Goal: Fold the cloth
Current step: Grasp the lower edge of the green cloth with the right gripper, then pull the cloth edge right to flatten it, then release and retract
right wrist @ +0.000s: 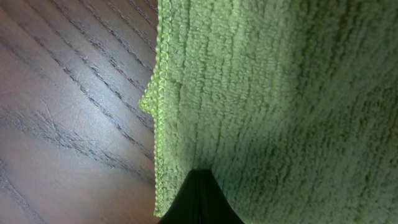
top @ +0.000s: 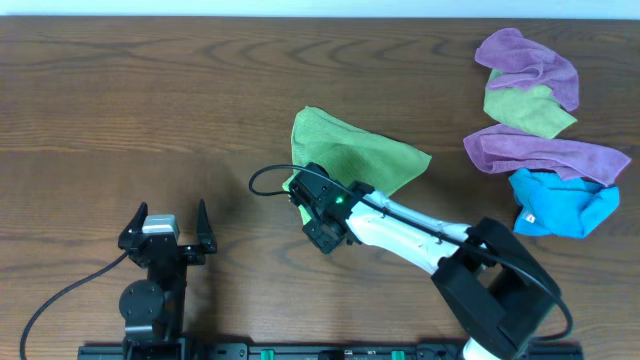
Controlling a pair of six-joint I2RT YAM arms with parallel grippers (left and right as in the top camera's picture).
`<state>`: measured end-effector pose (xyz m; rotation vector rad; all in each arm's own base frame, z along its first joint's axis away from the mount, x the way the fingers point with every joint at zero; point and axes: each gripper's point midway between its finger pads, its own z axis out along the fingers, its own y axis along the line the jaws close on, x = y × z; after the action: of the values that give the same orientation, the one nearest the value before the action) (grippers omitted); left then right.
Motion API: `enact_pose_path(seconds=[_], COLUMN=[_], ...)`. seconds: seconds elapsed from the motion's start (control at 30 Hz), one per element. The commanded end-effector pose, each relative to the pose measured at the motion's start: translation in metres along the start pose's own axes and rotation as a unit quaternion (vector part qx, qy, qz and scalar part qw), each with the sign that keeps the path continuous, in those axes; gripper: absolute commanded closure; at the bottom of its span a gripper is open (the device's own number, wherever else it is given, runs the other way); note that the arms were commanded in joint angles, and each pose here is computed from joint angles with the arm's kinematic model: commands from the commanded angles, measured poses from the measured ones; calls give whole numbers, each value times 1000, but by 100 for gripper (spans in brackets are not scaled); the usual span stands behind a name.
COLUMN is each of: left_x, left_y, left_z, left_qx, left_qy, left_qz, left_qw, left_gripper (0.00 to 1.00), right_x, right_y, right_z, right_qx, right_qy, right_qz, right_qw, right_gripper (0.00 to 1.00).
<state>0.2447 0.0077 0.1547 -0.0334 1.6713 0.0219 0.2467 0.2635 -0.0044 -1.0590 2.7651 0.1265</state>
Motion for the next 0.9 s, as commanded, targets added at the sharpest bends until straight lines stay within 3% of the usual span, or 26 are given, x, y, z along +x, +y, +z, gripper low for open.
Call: enact_pose_path(seconds=[0.0, 0.2, 0.5, 0.87], left_x=[20, 20, 20, 20], left_y=[6, 6, 6, 6], left_z=[1, 1, 1, 1], left_qx=[-16, -16, -16, -16], left_qy=[31, 31, 31, 31], left_qz=[8, 8, 8, 8], left_qw=[999, 999, 999, 999], left_gripper=[5, 5, 5, 5], right_x=[24, 58, 104, 152], right_y=[-6, -48, -106, -142], right_z=[21, 13, -2, -15], right_qx=[21, 88, 109, 125], right_qy=[50, 114, 190, 250], right_qz=[0, 95, 259, 345], right_qw=[999, 985, 941, 896], right_gripper=[98, 98, 98, 99])
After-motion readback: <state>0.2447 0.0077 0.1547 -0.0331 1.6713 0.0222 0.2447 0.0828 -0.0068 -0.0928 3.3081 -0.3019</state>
